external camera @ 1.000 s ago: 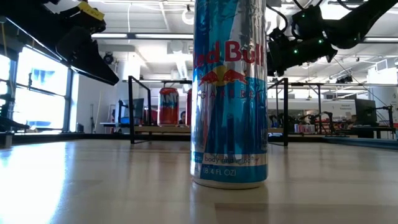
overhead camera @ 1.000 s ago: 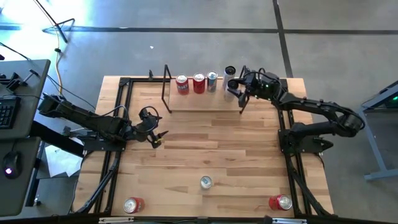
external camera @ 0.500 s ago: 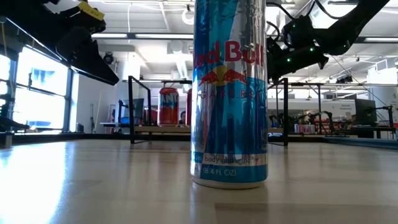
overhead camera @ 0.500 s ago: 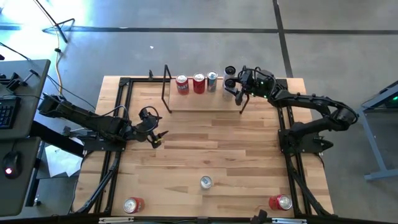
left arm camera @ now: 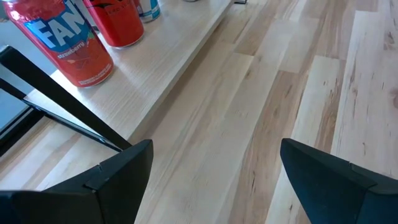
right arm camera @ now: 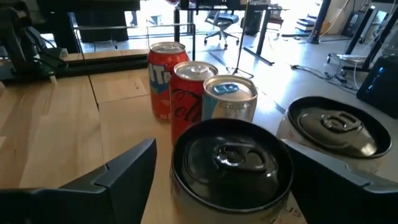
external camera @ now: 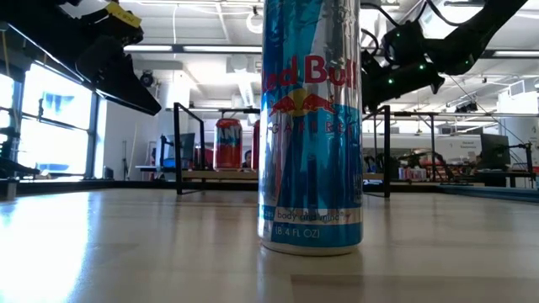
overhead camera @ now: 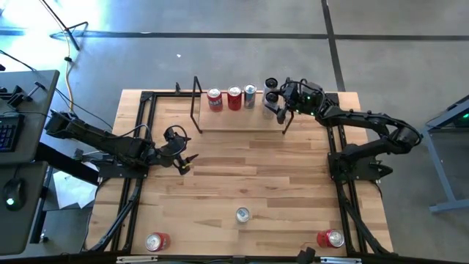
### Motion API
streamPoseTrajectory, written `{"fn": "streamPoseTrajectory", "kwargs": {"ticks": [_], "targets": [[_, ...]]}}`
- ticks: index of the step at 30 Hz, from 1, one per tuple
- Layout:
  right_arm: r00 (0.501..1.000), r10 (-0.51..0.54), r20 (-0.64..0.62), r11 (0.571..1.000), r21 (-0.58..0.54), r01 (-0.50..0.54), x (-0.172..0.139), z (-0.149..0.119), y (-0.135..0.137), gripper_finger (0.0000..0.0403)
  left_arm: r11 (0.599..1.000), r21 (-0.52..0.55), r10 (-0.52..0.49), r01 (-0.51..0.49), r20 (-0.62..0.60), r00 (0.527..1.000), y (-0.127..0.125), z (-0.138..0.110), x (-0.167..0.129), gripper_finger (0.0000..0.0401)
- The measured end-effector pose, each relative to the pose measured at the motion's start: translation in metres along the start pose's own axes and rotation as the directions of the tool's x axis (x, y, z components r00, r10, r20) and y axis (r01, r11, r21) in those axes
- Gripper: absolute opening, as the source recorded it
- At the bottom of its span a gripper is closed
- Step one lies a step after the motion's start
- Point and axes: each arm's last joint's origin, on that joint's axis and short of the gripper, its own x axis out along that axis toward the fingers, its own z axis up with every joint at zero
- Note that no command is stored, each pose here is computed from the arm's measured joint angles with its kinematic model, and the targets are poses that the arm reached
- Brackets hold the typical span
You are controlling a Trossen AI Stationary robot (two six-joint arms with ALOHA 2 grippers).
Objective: Place canned beverage on shelf
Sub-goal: Put the white yellow soda can on the shelf and align with the other white yellow soda can, then put the blue soda can on the shelf and align with the other blue soda can
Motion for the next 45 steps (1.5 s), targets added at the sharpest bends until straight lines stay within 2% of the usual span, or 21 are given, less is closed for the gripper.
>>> {"fn": "streamPoseTrajectory", "kwargs": {"ticks": [18,28,31,35,38,43,45], "targets": [[0.997,-0.021,0.080,0.999,-0.022,0.022,0.005,0.033,-0.007,0.0323,1.000,0.003,0.014,-0.014,-0.032,0.999,-0.005,-0.004,0.007,0.0344],[0.998,0.002,-0.061,1.000,0.014,-0.001,0.008,0.067,-0.010,0.0322,0.999,-0.005,0.034,-0.034,-0.040,0.999,-0.013,-0.006,0.018,0.0344],[0.992,-0.021,-0.123,1.000,0.015,0.023,0.008,0.082,-0.004,0.0309,1.000,-0.022,-0.010,0.010,-0.026,1.000,-0.015,-0.002,0.018,0.0342],[0.982,-0.032,-0.188,0.999,-0.002,0.032,0.007,0.101,0.011,0.0259,0.999,0.002,-0.054,0.054,0.026,0.998,-0.019,0.004,0.017,0.0320],[0.981,-0.006,-0.195,0.999,-0.041,-0.002,0.009,0.107,0.033,0.0193,0.998,0.030,-0.058,0.056,0.050,0.997,-0.020,0.007,0.016,0.0284],[0.973,0.122,-0.193,0.986,-0.085,-0.141,0.014,0.083,0.080,0.0050,0.994,0.082,-0.078,0.071,0.089,0.993,-0.023,0.010,0.015,0.0186],[0.967,0.182,-0.181,0.977,-0.082,-0.199,0.014,0.071,0.101,0.0014,0.992,0.092,-0.091,0.082,0.091,0.992,-0.024,0.011,0.014,0.0140]]}}
